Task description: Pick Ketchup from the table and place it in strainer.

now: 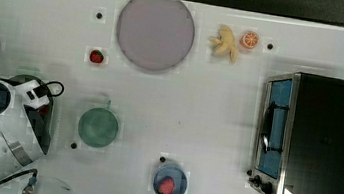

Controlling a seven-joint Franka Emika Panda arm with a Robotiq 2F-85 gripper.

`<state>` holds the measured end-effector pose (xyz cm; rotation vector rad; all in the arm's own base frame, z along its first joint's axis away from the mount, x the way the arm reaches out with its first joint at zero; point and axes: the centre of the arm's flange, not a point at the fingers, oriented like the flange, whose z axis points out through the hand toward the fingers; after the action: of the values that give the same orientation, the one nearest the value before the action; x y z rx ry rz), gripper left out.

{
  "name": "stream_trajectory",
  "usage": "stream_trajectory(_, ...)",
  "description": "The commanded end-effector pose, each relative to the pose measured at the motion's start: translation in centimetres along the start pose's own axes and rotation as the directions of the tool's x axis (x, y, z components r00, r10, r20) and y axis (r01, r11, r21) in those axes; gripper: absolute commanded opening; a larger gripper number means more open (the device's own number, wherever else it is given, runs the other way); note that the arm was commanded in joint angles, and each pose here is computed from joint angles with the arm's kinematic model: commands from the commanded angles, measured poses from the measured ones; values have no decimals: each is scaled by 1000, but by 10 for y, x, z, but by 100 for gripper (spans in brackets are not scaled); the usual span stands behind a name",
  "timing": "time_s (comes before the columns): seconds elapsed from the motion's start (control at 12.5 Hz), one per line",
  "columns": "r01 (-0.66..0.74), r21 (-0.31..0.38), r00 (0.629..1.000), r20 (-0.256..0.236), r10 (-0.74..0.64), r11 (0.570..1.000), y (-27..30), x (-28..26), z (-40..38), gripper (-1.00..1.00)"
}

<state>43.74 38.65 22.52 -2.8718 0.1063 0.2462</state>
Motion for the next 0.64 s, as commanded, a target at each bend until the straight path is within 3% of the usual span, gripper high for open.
stream_trajectory(0.08, -57, 53, 991, -118, 63, 997, -17, 13, -49, 100)
stream_trajectory(0.24, -141, 60, 976, -162, 149, 988, -15, 16, -81, 100)
stream_trajectory(0.64, -281, -36, 930, -257, 262, 959, 36, 40, -205, 100)
